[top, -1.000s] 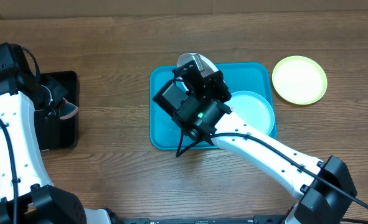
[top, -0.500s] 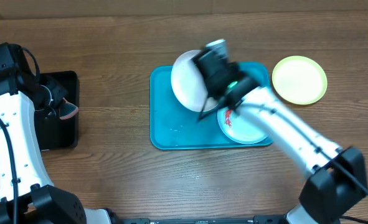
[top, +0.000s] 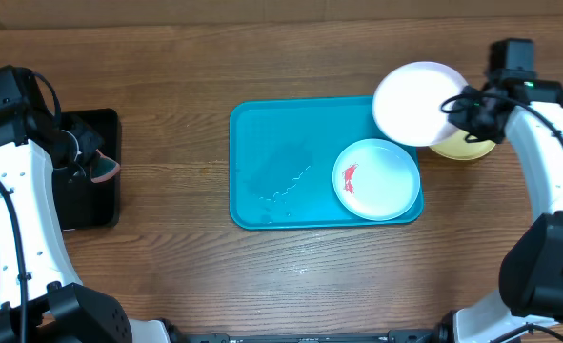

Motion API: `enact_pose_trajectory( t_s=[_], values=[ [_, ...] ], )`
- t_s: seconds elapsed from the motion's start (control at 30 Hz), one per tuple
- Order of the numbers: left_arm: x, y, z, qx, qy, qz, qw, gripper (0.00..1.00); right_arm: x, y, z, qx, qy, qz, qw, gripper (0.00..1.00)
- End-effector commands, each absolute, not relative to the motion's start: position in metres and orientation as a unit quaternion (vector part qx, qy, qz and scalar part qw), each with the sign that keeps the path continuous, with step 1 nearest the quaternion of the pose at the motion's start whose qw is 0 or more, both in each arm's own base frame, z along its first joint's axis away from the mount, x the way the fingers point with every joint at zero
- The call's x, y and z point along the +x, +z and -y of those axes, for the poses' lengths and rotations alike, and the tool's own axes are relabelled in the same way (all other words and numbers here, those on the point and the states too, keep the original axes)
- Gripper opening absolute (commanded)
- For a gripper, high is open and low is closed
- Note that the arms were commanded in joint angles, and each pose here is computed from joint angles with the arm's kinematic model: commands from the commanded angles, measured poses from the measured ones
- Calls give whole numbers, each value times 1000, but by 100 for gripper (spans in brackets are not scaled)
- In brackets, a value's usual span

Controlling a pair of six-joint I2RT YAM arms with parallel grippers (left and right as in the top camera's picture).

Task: Clean dirty plates on tray and stack at the side
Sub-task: 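Lift the white plate with the right gripper and stack it on the yellow plate, then move the right gripper to the light blue plate and drag it toward tray center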

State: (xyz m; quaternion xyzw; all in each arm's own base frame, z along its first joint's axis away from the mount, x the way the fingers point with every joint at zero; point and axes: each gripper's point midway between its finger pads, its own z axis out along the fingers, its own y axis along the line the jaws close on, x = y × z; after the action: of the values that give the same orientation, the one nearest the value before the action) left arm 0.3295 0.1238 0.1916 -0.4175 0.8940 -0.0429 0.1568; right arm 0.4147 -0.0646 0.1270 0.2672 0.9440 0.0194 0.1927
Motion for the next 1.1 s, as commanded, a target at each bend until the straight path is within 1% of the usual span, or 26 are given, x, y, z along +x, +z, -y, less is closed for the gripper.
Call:
enact_pose_trajectory(
  t_s=[0.0, 0.13, 0.33, 0.37, 0.4, 0.47, 0.5, 0.53, 0.57, 0.63, 0.7, 0.77, 0.8, 0.87, 0.9, 0.93, 1.0, 1.07],
  values=[
    [331, 191, -121, -406, -45, -899, 158, 4, 413, 110, 92, 323, 32, -927, 188, 4],
    [331, 190, -121, -406, -46, -899, 158, 4, 412, 103, 118, 348, 27, -915, 200, 4],
    [331, 191, -121, -406, -46, -899, 158, 4, 413, 105, 142, 403, 30, -889, 218, 4],
    [331, 191, -121, -406, -46, -899, 158, 4, 414, 105, 144, 404, 30, -887, 220, 8],
    [331, 191, -121, -406, -46, -899, 159, 4, 415, 106, 145, 404, 30, -887, 223, 15],
    [333, 191, -122, -405, -46, -898, 164, 4, 415, 106, 144, 400, 29, -888, 224, 21],
    [334, 192, -122, -405, -46, -898, 166, 4, 415, 106, 144, 400, 29, -888, 223, 28],
    [334, 192, -122, -405, -46, -898, 166, 4, 415, 106, 144, 400, 29, -888, 223, 39],
    [335, 192, -123, -405, -46, -898, 167, 4, 415, 106, 144, 400, 29, -888, 224, 48],
    [335, 192, -123, -405, -46, -898, 167, 4, 416, 106, 143, 399, 32, -889, 223, 48],
    [335, 192, -123, -405, -46, -898, 167, 4, 419, 106, 133, 392, 58, -891, 221, 46],
    [335, 192, -123, -405, -46, -898, 167, 4, 426, 110, 107, 331, 116, -911, 219, 41],
    [335, 192, -123, -405, -46, -898, 167, 4, 431, 114, 85, 269, 159, -924, 221, 40],
    [335, 192, -123, -405, -46, -898, 168, 4, 429, 119, 51, 178, 209, -937, 216, 40],
    [335, 192, -123, -405, -46, -898, 168, 4, 424, 117, 34, 142, 218, -944, 205, 42],
    [335, 192, -122, -404, -46, -898, 168, 4, 420, 114, 25, 121, 215, -949, 195, 45],
    [336, 192, -121, -402, -47, -899, 168, 4, 414, 104, 10, 95, 189, -961, 177, 54],
    [337, 192, -118, -399, -47, -900, 168, 4, 411, 92, -1, 75, 150, -972, 166, 54]
  ],
)
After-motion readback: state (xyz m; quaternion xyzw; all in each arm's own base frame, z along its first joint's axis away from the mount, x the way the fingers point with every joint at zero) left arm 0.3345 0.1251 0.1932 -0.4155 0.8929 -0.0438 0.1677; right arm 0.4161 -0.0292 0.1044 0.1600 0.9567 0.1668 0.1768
